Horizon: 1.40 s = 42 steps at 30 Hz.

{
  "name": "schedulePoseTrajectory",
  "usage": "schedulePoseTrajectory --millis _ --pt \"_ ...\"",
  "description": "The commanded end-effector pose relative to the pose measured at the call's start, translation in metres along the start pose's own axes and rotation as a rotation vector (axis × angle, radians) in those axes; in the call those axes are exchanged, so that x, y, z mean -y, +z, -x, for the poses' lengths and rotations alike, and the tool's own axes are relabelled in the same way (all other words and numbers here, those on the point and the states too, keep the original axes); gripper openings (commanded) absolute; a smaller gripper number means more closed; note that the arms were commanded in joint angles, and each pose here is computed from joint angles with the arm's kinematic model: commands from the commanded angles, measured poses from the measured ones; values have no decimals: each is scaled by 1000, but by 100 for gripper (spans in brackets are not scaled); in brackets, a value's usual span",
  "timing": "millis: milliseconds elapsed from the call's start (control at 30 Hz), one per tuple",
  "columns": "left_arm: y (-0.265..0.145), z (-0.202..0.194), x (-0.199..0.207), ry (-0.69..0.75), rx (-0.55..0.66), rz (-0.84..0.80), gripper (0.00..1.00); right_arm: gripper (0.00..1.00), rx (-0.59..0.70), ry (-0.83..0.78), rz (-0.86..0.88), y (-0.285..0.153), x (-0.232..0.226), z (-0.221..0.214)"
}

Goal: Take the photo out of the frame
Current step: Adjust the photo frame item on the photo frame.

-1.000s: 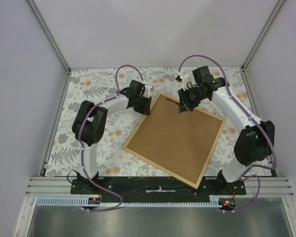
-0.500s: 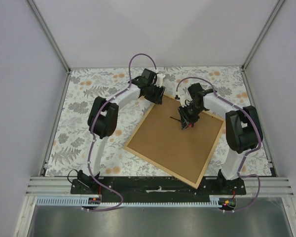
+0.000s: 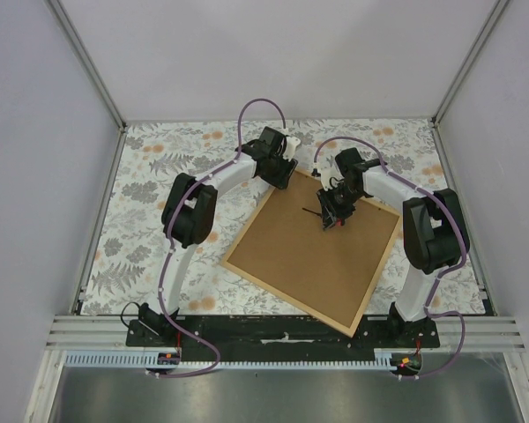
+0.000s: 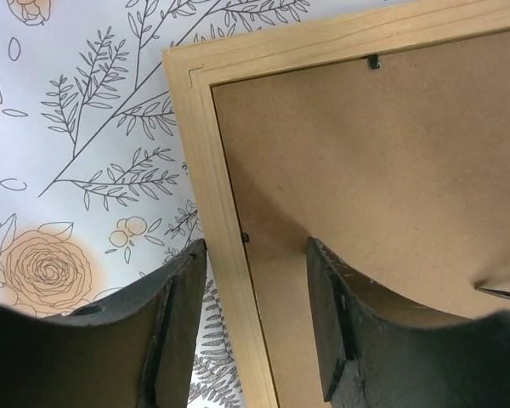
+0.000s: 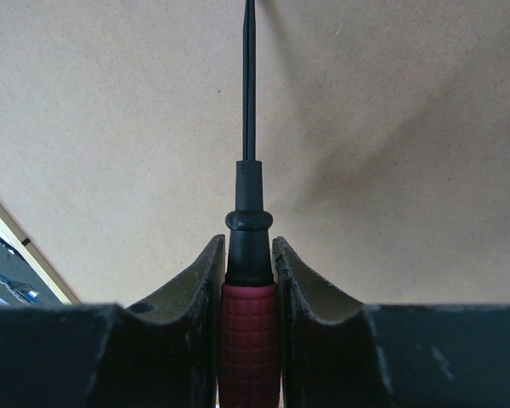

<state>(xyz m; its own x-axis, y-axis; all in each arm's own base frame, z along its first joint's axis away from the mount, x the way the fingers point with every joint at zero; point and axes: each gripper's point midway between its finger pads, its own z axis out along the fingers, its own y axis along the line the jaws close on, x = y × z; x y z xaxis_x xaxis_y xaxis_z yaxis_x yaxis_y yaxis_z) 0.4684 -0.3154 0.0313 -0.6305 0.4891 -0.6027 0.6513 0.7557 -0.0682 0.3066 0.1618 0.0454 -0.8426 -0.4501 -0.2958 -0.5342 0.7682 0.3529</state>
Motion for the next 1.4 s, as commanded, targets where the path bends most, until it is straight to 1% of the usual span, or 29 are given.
schedulePoseTrajectory --millis 0,267,600,767,867,900,933,1000,1100,1167,1233,1333,1367 --pt "7 4 -7 53 5 35 55 0 35 -27 21 -3 -4 7" --pt "16 6 -8 43 7 33 43 0 40 -29 33 -5 -7 7" --pt "19 4 -5 28 4 17 33 0 46 -31 41 -6 -9 7" --pt "19 3 -8 16 4 12 24 0 49 -32 48 -7 -11 8" --pt "19 1 -10 4 2 -3 15 0 51 -31 49 -8 -11 8" --pt "18 2 -9 -4 6 -20 10 0 52 -33 51 -8 -11 8" --pt "17 1 -9 -20 6 -42 2 0 52 -33 53 -8 -12 8" --pt "15 0 -7 -76 10 -122 2 0 50 -32 65 -8 -14 8" --pt "9 -5 -15 -218 15 -239 2 0 57 -32 107 -11 -22 9" --pt "7 -14 -27 -283 18 -267 2 0 64 -29 124 -13 -24 9" --pt "5 -23 -33 -315 14 -274 2 0 73 -31 135 -16 -27 11" --pt "1 -27 -33 -323 12 -274 2 0 89 -41 147 -23 -30 14" --pt "-2 -26 -33 -326 17 -273 4 0 99 -46 151 -26 -32 16"
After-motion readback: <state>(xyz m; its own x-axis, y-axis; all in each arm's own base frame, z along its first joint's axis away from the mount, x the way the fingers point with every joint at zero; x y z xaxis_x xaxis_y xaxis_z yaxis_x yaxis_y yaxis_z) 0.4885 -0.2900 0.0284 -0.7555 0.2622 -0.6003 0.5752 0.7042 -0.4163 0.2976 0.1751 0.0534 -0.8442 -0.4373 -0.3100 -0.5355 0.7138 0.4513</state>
